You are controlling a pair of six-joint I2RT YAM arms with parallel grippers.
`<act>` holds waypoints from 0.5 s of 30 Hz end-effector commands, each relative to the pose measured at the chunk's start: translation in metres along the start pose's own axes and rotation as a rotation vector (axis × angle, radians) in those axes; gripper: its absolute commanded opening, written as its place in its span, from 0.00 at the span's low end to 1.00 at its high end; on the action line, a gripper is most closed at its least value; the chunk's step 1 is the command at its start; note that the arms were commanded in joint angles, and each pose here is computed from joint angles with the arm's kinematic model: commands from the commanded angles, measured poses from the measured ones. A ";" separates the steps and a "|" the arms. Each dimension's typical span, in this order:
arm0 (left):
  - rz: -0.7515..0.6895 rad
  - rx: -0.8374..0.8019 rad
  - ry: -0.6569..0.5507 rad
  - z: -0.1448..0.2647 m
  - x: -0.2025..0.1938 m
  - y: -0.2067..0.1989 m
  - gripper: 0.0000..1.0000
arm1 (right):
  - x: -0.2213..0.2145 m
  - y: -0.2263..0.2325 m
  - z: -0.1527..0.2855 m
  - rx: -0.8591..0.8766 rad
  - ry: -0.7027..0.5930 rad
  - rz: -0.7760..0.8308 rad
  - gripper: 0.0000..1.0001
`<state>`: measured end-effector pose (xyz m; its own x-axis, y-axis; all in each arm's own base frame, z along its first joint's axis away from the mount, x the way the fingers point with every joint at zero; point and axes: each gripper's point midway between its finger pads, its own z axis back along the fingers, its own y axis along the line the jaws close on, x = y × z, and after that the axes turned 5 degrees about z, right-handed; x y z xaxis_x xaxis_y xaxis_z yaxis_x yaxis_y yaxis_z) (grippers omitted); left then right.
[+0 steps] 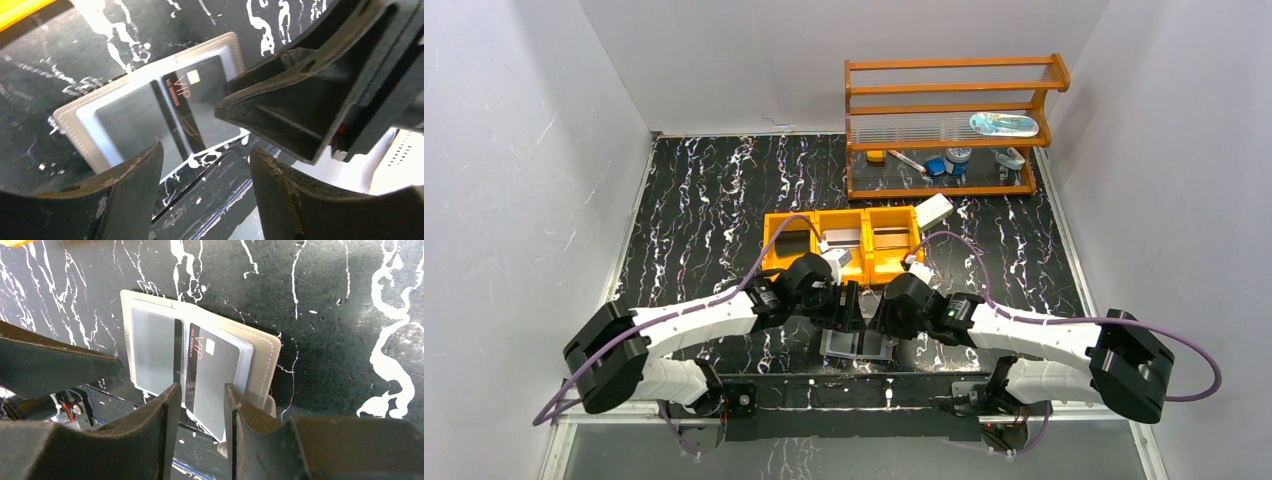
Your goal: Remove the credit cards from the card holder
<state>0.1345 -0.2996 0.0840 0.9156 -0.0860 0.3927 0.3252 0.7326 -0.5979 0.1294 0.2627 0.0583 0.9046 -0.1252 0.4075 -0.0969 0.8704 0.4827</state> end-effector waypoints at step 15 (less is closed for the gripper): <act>0.018 0.044 0.112 -0.042 -0.015 0.014 0.33 | -0.010 -0.032 -0.013 -0.040 0.005 -0.057 0.37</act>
<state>0.1382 -0.3194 0.0558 0.9373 -0.1232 0.3259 0.3054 0.7410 -0.5981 0.1270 0.2414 0.0298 0.9126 -0.1440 0.3827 -0.0461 0.8937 0.4463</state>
